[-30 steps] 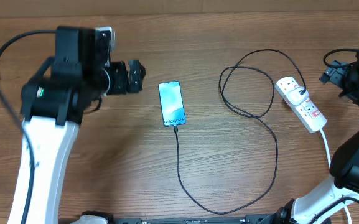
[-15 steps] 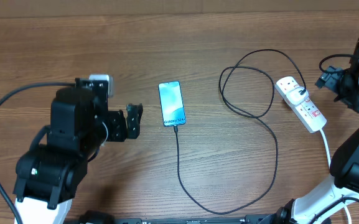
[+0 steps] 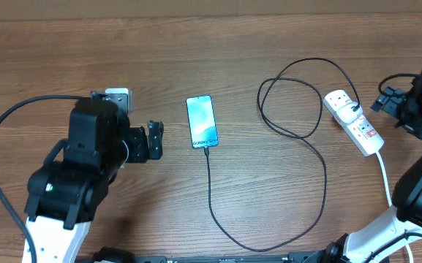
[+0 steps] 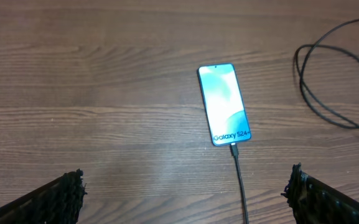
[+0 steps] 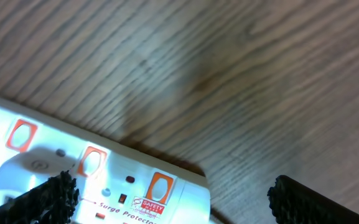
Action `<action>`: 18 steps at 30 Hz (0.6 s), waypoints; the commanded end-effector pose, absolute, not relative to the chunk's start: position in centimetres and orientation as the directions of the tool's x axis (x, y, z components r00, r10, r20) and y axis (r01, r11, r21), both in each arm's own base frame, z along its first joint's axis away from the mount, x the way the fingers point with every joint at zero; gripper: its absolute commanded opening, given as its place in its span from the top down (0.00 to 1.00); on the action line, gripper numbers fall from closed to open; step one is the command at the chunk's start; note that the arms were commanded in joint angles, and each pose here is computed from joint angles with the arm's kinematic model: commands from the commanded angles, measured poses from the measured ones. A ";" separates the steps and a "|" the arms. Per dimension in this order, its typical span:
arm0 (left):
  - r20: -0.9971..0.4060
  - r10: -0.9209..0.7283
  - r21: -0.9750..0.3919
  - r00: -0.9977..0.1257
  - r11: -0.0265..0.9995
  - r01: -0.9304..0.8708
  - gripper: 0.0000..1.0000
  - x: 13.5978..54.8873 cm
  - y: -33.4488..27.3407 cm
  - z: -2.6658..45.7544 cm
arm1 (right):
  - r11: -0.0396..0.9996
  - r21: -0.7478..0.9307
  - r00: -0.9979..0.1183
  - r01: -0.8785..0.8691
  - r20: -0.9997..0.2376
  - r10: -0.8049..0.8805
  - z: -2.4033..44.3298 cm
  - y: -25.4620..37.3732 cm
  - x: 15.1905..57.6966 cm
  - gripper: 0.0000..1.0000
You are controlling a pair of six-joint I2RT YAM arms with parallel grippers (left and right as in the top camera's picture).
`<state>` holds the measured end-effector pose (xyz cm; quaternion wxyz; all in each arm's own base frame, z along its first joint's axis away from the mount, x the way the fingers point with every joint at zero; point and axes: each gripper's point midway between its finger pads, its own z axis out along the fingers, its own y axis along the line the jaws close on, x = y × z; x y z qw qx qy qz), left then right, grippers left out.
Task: Plug charger to phone and switch on socket
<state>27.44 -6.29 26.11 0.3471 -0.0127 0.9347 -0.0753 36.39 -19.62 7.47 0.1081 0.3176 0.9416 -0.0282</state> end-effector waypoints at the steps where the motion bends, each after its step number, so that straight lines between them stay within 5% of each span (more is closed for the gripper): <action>1: -0.610 -0.073 -0.132 -0.789 0.991 0.010 0.01 28.0 -6.3 24.6 | 0.850 0.099 -0.822 0.518 -0.219 0.526 7.4 -18.9 36.9 0.00; 18: -0.417 -0.024 -0.134 -0.909 0.990 0.036 0.00 29.3 -8.0 18.8 | 0.854 0.099 -0.837 0.511 -0.171 0.520 5.1 -18.8 36.9 0.00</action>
